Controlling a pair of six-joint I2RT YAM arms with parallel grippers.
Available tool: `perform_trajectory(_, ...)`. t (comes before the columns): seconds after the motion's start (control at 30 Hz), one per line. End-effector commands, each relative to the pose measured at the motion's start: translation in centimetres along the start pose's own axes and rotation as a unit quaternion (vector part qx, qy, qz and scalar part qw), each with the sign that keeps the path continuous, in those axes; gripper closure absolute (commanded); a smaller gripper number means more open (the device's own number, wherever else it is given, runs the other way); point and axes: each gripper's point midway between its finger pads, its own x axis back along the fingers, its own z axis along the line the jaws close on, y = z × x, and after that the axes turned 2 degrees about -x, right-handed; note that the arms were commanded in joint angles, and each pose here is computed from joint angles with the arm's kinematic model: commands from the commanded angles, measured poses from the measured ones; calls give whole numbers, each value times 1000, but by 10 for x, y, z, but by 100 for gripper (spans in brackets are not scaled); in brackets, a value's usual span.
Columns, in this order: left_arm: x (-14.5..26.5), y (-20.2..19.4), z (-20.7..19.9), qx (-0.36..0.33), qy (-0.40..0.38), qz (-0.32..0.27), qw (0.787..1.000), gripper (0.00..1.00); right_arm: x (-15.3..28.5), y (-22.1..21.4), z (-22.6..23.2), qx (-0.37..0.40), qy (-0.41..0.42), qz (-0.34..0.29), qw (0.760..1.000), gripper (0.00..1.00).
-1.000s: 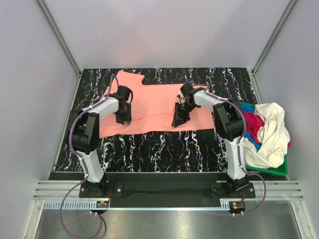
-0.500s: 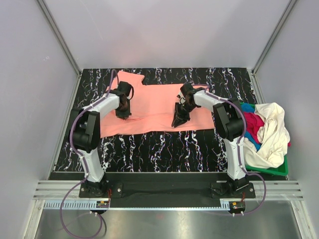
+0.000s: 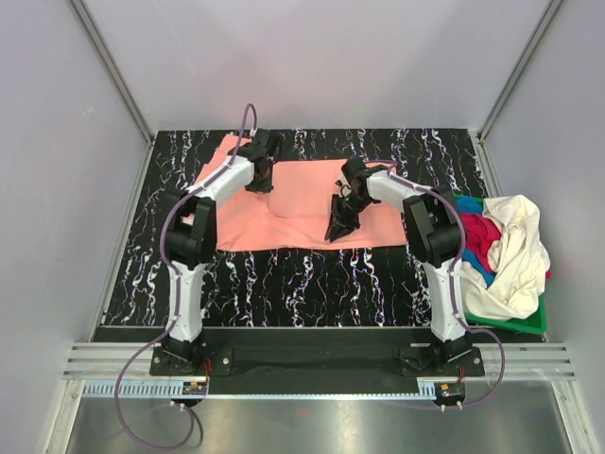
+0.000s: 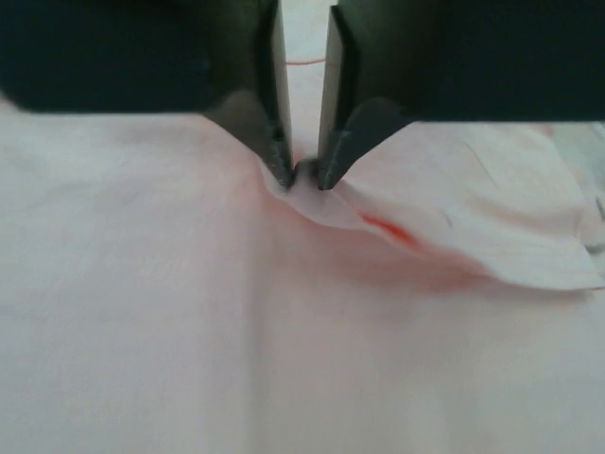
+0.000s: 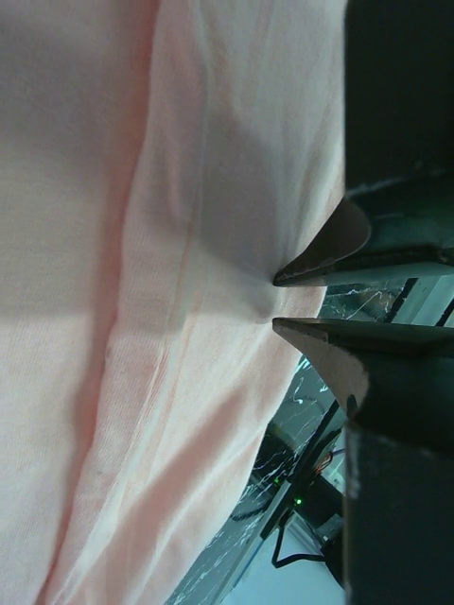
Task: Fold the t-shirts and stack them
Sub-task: Fold the tshirt
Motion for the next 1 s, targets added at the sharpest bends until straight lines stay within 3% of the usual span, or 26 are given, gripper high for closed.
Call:
perform_trajectory(0.0, 5, 39, -5, 3, 23, -59, 998, 67, -7, 6, -5, -12, -15, -2, 1000, 73)
perform_trajectory(0.07, 15, 41, -5, 0, 31, -66, 997, 57, 2, 9, -3, -3, -21, -21, 1000, 73)
perform_trajectory(0.1, 30, 45, -1, 3, 34, -75, 997, 44, 6, 9, -3, 5, -24, -26, 999, 73)
perform_trajectory(0.23, 70, 24, 31, 10, 48, -71, 996, 36, 25, 4, -10, 19, -57, -38, 998, 70)
perform_trajectory(0.37, 89, -45, 64, 19, 44, -26, 998, 39, 42, 3, -17, 28, -90, -49, 994, 65)
perform_trajectory(0.57, 71, -125, 102, 93, 24, 44, 994, 48, 69, 18, -27, 46, -134, -92, 986, 56)
perform_trajectory(0.83, 61, -155, 131, 193, 18, 97, 976, 63, 84, 24, -68, 1, -157, -96, 983, 60)
perform_trajectory(0.97, 56, -168, 141, 221, 26, 108, 969, 65, 87, 27, -99, -29, -170, -93, 981, 65)
